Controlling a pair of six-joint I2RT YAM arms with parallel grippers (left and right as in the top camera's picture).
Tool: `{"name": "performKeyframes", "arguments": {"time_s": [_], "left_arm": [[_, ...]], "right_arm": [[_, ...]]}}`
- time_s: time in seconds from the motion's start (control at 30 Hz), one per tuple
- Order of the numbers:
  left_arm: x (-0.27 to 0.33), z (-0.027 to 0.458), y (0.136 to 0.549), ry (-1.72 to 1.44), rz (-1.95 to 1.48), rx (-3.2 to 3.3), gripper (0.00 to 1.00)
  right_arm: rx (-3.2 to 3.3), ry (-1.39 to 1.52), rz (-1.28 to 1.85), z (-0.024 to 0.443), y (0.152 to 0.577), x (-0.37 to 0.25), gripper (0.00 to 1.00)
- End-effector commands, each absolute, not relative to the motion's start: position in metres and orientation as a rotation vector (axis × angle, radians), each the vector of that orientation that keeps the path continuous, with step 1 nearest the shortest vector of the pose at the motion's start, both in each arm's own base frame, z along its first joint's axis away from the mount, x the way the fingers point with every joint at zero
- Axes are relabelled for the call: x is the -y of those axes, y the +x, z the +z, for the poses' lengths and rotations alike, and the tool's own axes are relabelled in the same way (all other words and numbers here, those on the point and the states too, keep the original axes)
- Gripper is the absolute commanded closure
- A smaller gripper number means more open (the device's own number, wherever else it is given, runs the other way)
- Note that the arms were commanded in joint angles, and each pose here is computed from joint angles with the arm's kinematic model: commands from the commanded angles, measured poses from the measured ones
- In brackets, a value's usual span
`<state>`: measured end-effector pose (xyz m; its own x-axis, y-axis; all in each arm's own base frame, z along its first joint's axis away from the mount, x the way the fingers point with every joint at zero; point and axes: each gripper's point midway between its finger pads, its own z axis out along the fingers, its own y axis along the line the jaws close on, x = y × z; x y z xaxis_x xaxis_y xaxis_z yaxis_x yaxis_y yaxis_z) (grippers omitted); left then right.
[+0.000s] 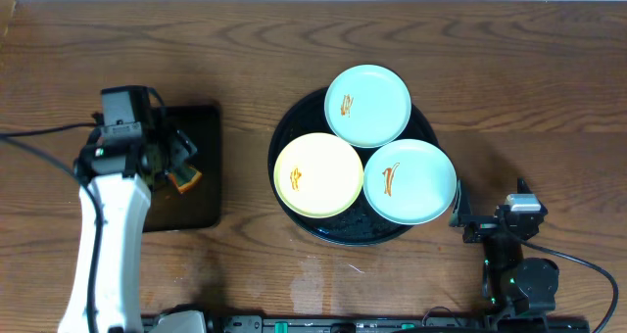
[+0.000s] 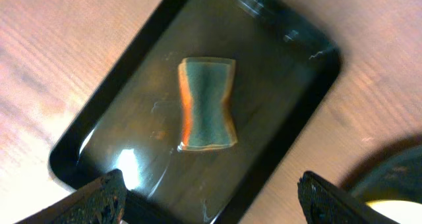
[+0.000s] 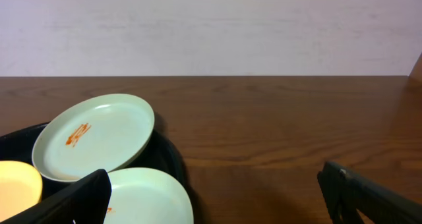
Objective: Clean dirty plates on tray and stack at the side
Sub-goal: 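Lower the left gripper onto the sponge in the black tray and grasp it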
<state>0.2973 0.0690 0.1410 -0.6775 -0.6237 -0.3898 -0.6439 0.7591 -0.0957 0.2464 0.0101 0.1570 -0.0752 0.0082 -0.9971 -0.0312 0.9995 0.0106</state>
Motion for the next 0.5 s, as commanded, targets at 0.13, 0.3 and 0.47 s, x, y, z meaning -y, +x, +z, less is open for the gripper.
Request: {"name": "performKeyframes", "arguments": {"time_s": [0.13,0.3,0.47], "left_arm": [[-0.072,0.100,0.299,-1.115,0.153,-2.731,0.16],[-0.073,0.097,0.320,-1.094,0.113,-2.679,0.16],[-0.074,0.098,0.334,-1.069,0.087,-2.631,0.17]], "right_arm": [[-1.649,-0.025,0.024,0.156,0.246,-0.010,0.01],[-1.649,-0.025,0.024,0.156,0.246,-0.010,0.01],[-1.649,-0.025,0.024,0.156,0.246,-0.010,0.01]]}}
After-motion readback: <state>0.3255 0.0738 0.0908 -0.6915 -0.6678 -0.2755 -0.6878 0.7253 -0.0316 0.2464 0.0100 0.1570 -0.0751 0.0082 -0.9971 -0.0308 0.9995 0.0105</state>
